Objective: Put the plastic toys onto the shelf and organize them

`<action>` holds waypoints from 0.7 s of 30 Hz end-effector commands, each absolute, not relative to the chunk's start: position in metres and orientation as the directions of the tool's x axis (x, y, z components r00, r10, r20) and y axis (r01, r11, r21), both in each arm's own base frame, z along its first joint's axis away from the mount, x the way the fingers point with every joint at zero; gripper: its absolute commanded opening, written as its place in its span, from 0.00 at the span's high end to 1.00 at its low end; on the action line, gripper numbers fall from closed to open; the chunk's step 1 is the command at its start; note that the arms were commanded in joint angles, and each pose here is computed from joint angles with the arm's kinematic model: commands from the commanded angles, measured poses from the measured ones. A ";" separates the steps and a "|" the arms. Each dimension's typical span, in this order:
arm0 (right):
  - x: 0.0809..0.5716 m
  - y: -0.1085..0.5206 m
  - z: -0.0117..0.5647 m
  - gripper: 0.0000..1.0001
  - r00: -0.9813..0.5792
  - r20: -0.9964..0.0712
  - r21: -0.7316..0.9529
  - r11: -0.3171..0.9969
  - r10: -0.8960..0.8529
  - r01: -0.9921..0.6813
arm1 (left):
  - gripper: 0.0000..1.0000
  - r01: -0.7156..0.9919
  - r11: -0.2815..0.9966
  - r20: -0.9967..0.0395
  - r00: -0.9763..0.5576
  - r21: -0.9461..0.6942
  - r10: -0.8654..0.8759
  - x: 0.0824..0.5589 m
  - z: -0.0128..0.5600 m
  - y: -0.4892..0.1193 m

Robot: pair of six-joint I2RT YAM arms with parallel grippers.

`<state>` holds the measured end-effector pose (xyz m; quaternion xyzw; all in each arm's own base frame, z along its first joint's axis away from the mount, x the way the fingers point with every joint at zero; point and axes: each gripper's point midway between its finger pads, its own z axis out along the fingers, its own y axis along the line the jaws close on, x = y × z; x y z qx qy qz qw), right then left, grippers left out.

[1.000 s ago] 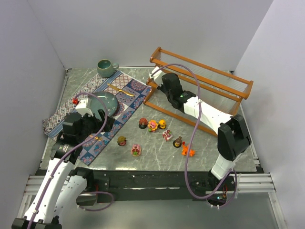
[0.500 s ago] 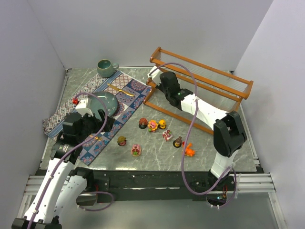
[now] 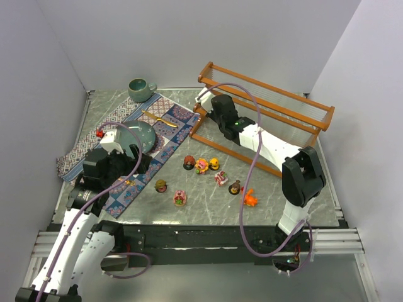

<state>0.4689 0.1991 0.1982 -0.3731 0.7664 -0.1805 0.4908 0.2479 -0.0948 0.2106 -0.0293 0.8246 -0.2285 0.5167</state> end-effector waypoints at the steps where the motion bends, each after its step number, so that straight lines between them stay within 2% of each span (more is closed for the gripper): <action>1: 0.477 0.200 0.227 0.69 -0.217 -0.672 -0.627 0.699 -0.708 -0.343 | 0.03 0.223 0.888 -0.865 -0.411 -0.402 -0.288 0.251 0.235 -0.097; 12: 0.469 0.197 0.236 0.52 -0.222 -0.693 -0.606 0.721 -0.686 -0.337 | 0.03 0.225 0.888 -0.866 -0.407 -0.401 -0.289 0.250 0.236 -0.097; 21: 0.430 0.203 0.258 0.35 -0.198 -0.750 -0.543 0.758 -0.631 -0.362 | 0.03 0.227 0.887 -0.871 -0.394 -0.402 -0.294 0.248 0.239 -0.096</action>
